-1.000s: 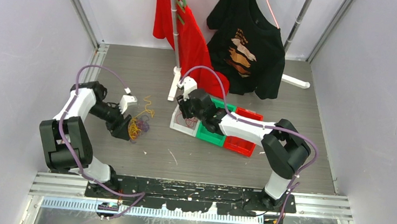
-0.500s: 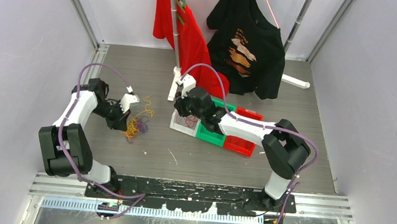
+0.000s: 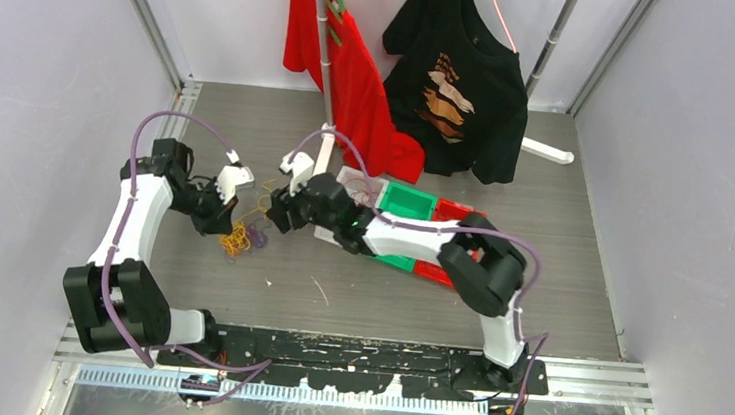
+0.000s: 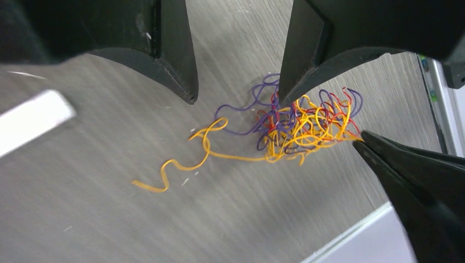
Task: Untangle the cables
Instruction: Untie the cable.
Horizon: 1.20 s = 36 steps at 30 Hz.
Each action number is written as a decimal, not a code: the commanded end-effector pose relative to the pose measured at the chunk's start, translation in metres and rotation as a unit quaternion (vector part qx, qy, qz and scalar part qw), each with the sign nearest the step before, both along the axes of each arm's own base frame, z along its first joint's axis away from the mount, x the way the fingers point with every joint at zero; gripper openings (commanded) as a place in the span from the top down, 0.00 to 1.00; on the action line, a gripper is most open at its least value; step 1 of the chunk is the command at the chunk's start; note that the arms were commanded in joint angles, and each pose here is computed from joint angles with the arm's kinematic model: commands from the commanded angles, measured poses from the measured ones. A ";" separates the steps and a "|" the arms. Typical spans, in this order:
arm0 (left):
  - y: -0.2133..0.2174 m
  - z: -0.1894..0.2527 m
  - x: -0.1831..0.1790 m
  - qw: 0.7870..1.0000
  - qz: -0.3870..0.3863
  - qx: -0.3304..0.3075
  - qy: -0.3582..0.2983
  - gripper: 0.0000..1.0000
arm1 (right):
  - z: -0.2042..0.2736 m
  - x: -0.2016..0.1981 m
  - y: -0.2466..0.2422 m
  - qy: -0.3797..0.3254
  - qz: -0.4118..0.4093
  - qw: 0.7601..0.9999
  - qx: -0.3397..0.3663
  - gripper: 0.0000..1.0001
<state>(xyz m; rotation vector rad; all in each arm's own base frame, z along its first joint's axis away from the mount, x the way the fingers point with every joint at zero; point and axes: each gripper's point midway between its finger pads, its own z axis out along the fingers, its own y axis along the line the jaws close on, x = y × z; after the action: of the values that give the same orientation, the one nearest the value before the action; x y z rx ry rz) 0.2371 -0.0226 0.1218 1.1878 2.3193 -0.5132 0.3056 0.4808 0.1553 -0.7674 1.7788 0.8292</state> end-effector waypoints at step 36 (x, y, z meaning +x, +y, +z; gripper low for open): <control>-0.030 0.050 -0.010 0.995 0.009 -0.094 -0.023 1.00 | -0.006 -0.008 0.010 0.001 -0.057 0.992 0.112 0.34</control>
<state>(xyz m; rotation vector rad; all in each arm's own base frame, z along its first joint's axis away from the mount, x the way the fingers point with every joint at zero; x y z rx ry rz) 0.2312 -0.0374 0.1500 1.1332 2.2381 -0.5650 0.3060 0.4782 0.0488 -0.6066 1.9423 0.7001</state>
